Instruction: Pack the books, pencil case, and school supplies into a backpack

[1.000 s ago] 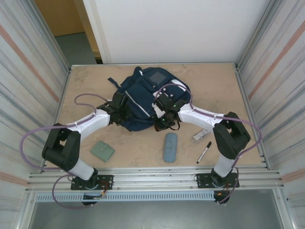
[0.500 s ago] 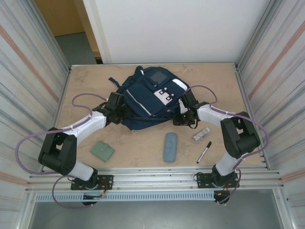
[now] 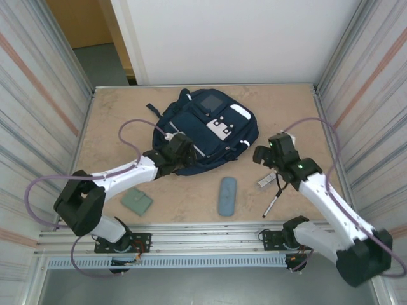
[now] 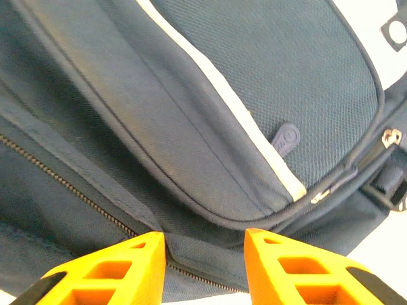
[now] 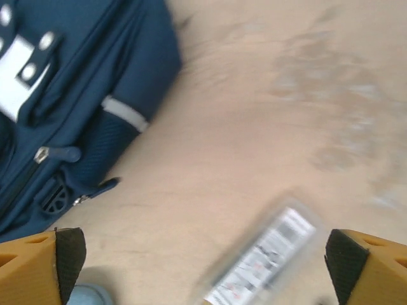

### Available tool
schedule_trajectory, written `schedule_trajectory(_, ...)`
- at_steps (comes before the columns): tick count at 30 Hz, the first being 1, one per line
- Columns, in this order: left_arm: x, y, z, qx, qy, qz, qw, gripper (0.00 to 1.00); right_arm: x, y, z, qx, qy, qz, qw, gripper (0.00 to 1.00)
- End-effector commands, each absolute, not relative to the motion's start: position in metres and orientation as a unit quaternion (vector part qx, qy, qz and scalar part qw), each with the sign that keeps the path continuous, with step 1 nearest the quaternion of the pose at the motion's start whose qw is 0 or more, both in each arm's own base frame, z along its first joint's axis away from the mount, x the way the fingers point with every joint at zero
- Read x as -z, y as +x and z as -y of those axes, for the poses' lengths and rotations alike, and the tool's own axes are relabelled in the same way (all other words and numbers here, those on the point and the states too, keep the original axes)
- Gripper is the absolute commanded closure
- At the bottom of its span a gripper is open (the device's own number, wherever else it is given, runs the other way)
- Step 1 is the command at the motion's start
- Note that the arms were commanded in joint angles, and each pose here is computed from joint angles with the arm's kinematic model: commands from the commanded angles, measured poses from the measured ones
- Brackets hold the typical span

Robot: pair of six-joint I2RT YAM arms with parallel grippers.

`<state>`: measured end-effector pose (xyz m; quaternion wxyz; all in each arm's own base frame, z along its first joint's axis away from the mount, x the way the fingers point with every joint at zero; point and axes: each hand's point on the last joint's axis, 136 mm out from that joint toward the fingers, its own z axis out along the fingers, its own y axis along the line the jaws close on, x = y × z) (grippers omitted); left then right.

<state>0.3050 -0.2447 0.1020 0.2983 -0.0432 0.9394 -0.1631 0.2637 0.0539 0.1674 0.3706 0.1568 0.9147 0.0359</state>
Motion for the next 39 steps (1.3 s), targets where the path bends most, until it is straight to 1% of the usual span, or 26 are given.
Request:
schedule_trajectory(1,-0.09,0.299,0.268,0.156,-0.009,-0.947,0.281,0.63,-0.158,0.221,-0.014,0.008,0.227,-0.904,0.362,0.01)
schedule_trajectory(4,-0.085,0.292,0.287,0.153,0.004,-0.949,0.274,0.64,-0.167,0.215,-0.038,-0.079,0.174,-0.911,0.367,0.01)
schedule_trajectory(6,-0.088,0.284,0.296,0.14,-0.005,-0.946,0.292,0.64,-0.167,0.21,-0.037,-0.084,0.177,-0.911,0.362,0.01)
schedule_trajectory(9,-0.092,0.267,0.327,0.166,0.011,-0.941,0.293,0.64,-0.161,0.205,-0.035,-0.076,0.191,-0.917,0.341,0.01)
schedule_trajectory(11,-0.091,0.254,0.352,0.189,0.027,-0.943,0.273,0.63,-0.155,0.208,-0.044,-0.092,0.18,-0.923,0.329,0.01)
schedule_trajectory(12,-0.092,0.246,0.364,0.205,0.033,-0.946,0.25,0.63,-0.152,0.21,-0.048,-0.098,0.177,-0.924,0.323,0.01)
schedule_trajectory(14,-0.107,0.232,0.373,0.217,0.048,-0.944,0.245,0.63,-0.146,0.217,-0.058,-0.112,0.161,-0.93,0.31,0.01)
schedule_trajectory(16,-0.133,0.226,0.364,0.209,0.053,-0.938,0.271,0.59,-0.144,0.223,-0.065,-0.115,0.146,-0.937,0.294,0.01)
schedule_trajectory(18,-0.157,0.224,0.361,0.224,0.079,-0.929,0.284,0.5,-0.143,0.227,-0.069,-0.112,0.139,-0.943,0.279,0.01)
schedule_trajectory(20,-0.175,0.228,0.358,0.223,0.119,-0.926,0.28,0.47,-0.139,0.226,-0.071,-0.109,0.136,-0.949,0.263,0.01)
schedule_trajectory(23,-0.184,0.245,0.342,0.154,0.151,-0.936,0.277,0.44,-0.131,0.221,-0.07,-0.106,0.139,-0.952,0.25,0.01)
schedule_trajectory(25,-0.185,0.256,0.341,0.119,0.183,-0.935,0.281,0.39,-0.127,0.217,-0.065,-0.099,0.141,-0.952,0.254,0.01)
schedule_trajectory(28,-0.178,0.272,0.348,0.092,0.225,-0.927,0.284,0.27,-0.131,0.213,-0.061,-0.101,0.15,-0.946,0.268,0.01)
schedule_trajectory(30,-0.169,0.283,0.351,0.073,0.248,-0.925,0.279,0.24,-0.133,0.21,-0.064,-0.116,0.156,-0.942,0.272,0.01)
schedule_trajectory(33,-0.15,0.304,0.348,0.041,0.25,-0.932,0.26,0.24,-0.127,0.205,-0.069,-0.138,0.159,-0.941,0.266,0.0)
schedule_trajectory(36,-0.135,0.321,0.348,0.028,0.246,-0.937,0.246,0.26,-0.119,0.202,-0.07,-0.141,0.165,-0.941,0.258,0.03)
schedule_trajectory(39,-0.122,0.328,0.345,0.015,0.239,-0.942,0.235,0.28,-0.119,0.203,-0.07,-0.134,0.16,-0.945,0.251,0.04)
